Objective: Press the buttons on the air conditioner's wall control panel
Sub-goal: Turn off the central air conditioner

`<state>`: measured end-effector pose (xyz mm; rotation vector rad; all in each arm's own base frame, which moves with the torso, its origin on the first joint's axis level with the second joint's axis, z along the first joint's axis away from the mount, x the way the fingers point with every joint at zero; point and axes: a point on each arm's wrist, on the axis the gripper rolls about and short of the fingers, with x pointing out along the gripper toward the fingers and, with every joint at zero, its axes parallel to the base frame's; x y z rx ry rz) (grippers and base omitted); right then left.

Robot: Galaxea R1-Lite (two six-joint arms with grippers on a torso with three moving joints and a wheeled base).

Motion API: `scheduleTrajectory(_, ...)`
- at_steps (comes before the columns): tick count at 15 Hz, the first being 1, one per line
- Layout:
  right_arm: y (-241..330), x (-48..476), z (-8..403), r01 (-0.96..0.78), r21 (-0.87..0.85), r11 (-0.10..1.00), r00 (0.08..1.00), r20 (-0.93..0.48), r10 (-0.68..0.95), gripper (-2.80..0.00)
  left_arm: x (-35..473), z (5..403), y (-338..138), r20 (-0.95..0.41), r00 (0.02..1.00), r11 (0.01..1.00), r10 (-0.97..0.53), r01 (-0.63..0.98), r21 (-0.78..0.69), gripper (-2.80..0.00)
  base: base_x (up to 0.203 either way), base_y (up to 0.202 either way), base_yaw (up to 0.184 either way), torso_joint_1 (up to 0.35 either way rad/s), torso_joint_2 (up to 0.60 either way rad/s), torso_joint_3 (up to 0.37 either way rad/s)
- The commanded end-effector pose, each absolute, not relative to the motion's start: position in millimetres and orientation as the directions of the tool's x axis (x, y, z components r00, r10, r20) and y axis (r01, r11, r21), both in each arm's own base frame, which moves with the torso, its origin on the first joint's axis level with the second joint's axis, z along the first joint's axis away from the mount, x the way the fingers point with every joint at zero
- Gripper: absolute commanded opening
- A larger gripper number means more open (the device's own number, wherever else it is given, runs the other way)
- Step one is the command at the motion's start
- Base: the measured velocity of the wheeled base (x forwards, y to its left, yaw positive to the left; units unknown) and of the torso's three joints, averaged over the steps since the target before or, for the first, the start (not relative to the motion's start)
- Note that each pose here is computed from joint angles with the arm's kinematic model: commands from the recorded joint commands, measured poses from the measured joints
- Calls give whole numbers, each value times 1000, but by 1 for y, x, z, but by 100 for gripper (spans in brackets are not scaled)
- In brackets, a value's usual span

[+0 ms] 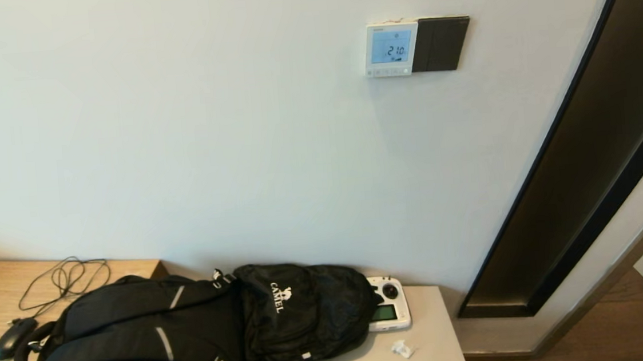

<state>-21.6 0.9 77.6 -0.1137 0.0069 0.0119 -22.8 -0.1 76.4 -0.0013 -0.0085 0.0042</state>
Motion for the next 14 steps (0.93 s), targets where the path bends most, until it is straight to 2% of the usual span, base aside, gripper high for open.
scheduleTrajectory(1, 1, -23, 76, -10, -115, 993, 1000, 3, 11, -280, -23, 76, 0, 11, 1000, 1000, 3, -3, -2, -280, 0, 0, 0, 0, 0, 0)
scheduleTrajectory(14, 1, -23, 77, -7, -68, 998, 1000, 6, 7, -280, -23, 76, 0, 10, 1000, 1000, 5, -5, -2, -280, 0, 0, 0, 0, 0, 0)
